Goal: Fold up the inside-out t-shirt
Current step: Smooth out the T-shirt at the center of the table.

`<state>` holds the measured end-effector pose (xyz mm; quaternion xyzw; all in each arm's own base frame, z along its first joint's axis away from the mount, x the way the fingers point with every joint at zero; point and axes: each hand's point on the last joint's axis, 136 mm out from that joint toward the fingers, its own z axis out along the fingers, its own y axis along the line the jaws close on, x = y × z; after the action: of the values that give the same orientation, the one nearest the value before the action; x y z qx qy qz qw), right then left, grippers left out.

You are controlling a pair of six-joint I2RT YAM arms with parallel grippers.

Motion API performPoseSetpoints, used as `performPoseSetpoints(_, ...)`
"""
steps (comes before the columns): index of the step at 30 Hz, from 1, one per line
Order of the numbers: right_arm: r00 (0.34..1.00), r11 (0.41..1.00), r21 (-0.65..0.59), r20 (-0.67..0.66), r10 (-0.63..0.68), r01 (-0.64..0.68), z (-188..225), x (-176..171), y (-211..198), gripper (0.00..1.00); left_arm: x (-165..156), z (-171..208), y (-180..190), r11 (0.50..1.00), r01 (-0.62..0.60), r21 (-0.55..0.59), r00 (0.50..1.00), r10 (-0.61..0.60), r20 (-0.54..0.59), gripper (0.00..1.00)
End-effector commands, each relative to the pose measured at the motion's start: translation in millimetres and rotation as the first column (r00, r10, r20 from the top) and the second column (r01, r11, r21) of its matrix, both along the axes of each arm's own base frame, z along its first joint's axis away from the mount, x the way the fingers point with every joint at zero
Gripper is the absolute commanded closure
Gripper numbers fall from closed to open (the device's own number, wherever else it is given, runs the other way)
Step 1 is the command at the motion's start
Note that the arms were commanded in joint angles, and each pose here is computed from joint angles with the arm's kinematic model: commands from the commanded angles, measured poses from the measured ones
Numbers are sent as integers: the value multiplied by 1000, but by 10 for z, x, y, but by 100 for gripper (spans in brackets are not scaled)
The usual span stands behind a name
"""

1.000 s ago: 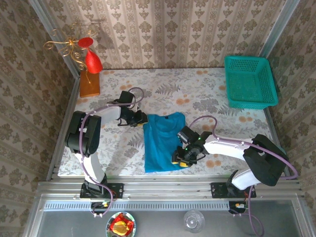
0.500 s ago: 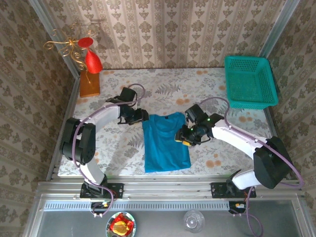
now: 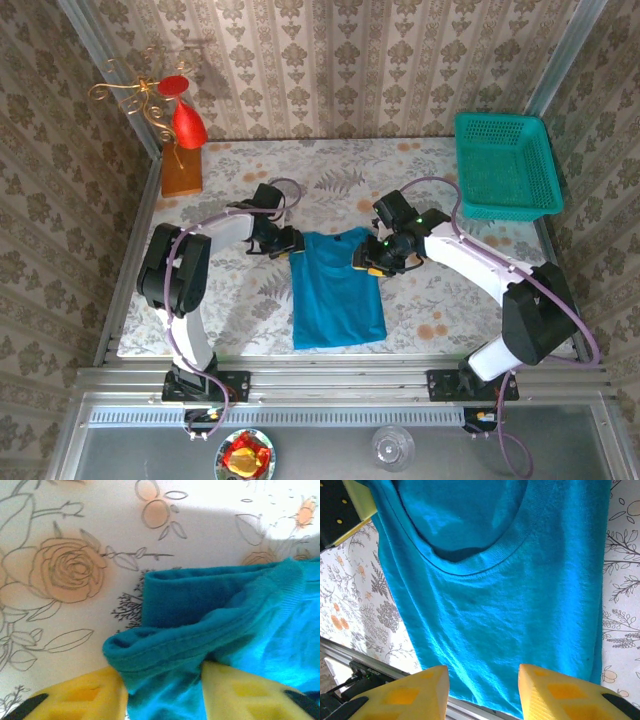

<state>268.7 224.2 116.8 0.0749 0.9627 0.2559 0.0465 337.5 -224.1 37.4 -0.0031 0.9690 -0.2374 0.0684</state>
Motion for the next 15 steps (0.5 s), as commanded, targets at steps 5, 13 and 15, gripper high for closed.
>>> performPoseSetpoints(5, 1000, 1000, -16, -23, 15, -15, -15, -43, -27, 58, 102, 194, -190, 995, 45, -86, 998, -42, 39, 79)
performPoseSetpoints(13, 1000, 999, -30, -28, 14, -14, -30, -53, -72, 59, 51, 380, -356, 982, 72, -174, 996, -62, 62, 100)
performPoseSetpoints(15, 999, 999, -31, -29, 13, -14, -34, -53, -76, 59, 51, 383, -382, 979, 76, -191, 996, -65, 63, 100)
